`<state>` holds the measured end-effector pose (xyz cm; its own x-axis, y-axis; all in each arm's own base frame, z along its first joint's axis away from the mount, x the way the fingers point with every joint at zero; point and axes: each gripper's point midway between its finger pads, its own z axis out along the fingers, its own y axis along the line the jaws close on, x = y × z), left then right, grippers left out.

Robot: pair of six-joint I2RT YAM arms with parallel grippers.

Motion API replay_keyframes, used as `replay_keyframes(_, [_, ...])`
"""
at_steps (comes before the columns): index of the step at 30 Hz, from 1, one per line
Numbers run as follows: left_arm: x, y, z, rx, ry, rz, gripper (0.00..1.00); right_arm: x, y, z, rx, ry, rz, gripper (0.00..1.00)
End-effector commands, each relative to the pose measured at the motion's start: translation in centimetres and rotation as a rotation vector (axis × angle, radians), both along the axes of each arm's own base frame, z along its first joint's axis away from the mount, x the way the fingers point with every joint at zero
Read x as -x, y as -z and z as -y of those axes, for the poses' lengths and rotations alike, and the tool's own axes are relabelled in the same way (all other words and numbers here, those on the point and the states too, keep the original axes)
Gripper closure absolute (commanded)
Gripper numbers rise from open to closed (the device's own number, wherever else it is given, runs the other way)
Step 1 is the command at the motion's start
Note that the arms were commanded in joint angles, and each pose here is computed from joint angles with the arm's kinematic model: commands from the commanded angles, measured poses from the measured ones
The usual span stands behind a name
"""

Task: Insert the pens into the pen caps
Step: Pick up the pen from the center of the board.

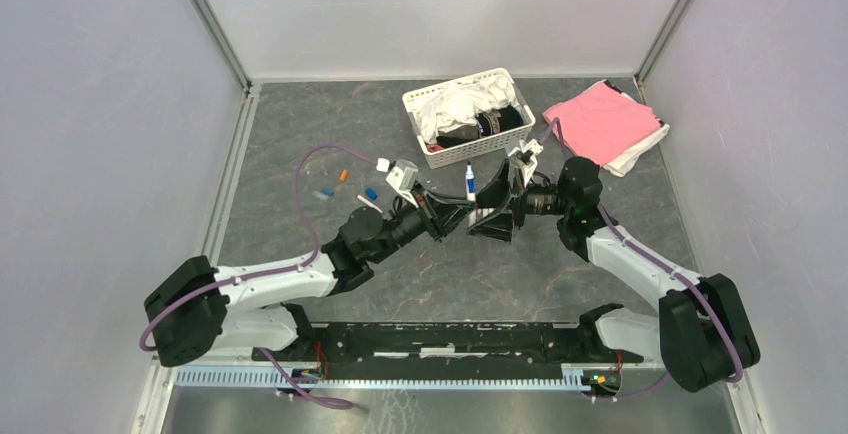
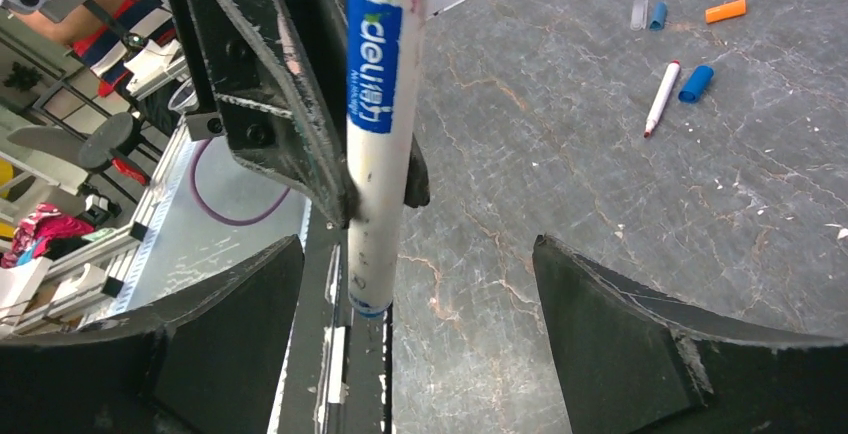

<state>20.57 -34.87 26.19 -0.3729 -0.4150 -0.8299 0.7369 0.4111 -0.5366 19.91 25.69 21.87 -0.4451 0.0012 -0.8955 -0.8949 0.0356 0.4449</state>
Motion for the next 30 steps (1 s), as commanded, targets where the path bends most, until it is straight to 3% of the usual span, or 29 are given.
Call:
replay_keyframes(1, [-0.6, -4.3, 0.7, 0.084, -0.057, 0.114, 0.98, 0.1, -1.2, -0.2, -0.038, 0.009, 0.0, 0.1])
replay_keyframes(6, [-0.4, -4.1, 1.1, 0.094, -0.057, 0.105, 0.98, 0.5, -1.7, -0.3, -0.054, 0.005, 0.0, 0.18])
replay_keyframes(8, [-0.4, -4.0, 1.3, 0.093, -0.057, 0.101, 0.98, 0.7, -2.0, -0.3, -0.066, 0.009, 0.002, 0.29])
replay_keyframes(16, [0.2, -4.4, 1.8, 0.106, -0.033, 0.101, 0.95, 0.7, -2.0, -0.3, -0.071, -0.001, -0.009, 0.88])
replay_keyframes(19, [0.2, -4.0, 1.6, 0.066, -0.041, 0.064, 0.88, 0.8, -1.9, -0.3, -0.061, -0.019, 0.009, 0.98])
replay_keyframes(20, [0.4, -4.4, 1.4, 0.055, -0.035, 0.074, 0.82, 0.9, -1.8, -0.3, -0.06, -0.028, 0.026, 0.99])
replay_keyframes(23, [1.4, -5.0, -0.3, 0.068, -0.029, 0.113, 0.52, 1.3, -1.6, -0.2, -0.05, -0.069, 0.094, 1.0])
replay_keyframes(28, [2.2, -6.2, -2.2, 0.075, -0.044, 0.112, 0.28, 1.6, -0.8, -0.1, -0.008, -0.122, 0.182, 1.0])
replay_keyframes(30, [2.1, -6.9, -2.8, 0.091, -0.064, 0.089, 0.14, 2.0, -0.9, -0.1, -0.007, -0.153, 0.207, 1.0])
